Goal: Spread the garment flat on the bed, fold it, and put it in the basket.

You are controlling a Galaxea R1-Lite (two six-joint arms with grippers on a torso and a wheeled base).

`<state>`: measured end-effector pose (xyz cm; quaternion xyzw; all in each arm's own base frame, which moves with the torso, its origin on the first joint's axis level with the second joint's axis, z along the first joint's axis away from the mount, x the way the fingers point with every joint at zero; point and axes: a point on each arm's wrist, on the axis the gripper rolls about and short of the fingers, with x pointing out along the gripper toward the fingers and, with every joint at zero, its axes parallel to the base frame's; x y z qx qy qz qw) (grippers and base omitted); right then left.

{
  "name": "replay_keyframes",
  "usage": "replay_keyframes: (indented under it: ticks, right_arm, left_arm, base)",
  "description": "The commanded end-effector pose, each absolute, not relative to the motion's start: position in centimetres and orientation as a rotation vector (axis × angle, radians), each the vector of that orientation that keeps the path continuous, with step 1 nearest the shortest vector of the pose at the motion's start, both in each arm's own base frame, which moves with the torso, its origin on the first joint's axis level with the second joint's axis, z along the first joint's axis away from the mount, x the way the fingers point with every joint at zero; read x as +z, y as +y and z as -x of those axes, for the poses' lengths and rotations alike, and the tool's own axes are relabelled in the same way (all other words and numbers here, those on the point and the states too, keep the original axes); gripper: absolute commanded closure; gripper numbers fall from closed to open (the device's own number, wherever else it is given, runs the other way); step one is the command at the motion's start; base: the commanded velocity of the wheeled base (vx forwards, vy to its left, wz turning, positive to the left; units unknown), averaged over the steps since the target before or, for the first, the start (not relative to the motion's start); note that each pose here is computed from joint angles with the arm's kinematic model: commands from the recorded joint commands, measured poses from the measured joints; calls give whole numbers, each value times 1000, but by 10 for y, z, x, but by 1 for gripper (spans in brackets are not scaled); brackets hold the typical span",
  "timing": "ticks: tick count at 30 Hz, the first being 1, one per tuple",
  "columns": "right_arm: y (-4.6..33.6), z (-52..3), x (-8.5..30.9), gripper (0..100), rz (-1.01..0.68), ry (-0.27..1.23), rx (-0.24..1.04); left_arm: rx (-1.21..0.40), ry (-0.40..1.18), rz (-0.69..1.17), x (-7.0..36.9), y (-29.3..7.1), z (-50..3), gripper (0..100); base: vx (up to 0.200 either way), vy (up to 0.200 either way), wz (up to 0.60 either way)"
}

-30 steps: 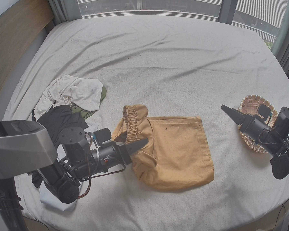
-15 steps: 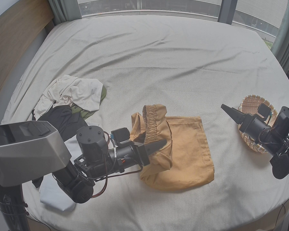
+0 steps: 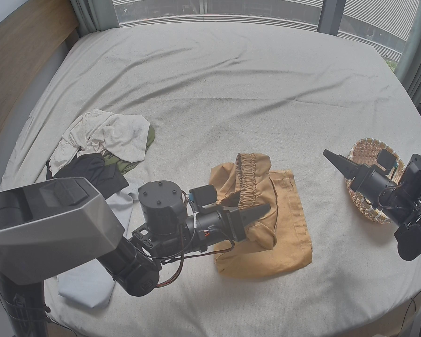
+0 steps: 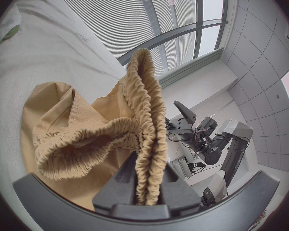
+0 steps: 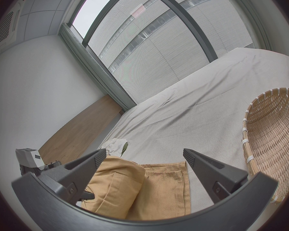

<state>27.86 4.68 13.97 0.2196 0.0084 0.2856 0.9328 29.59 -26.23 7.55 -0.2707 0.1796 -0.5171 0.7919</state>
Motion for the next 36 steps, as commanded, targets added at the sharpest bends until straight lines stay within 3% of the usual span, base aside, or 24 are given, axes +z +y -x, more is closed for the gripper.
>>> replay_keyframes:
  ticks: [1, 18, 19, 36]
  right_arm:
    - [47, -278, 140, 0, -449, 15, 587]
    - [47, -277, 141, 0, -449, 12, 587]
    - [47, -277, 141, 0, -449, 12, 587]
    - [48, -277, 140, 0, -448, 17, 589]
  left_arm:
    - [-1116, 418, 577, 65, -270, -296, 100]
    - [-1109, 446, 568, 53, -275, -297, 100]
    - [-1108, 447, 568, 52, -275, -297, 0]
    - [-1056, 400, 577, 60, -270, -304, 0]
  base:
    - [0, 0, 0]
    - [0, 0, 0]
    - [0, 0, 0]
    - [0, 0, 0]
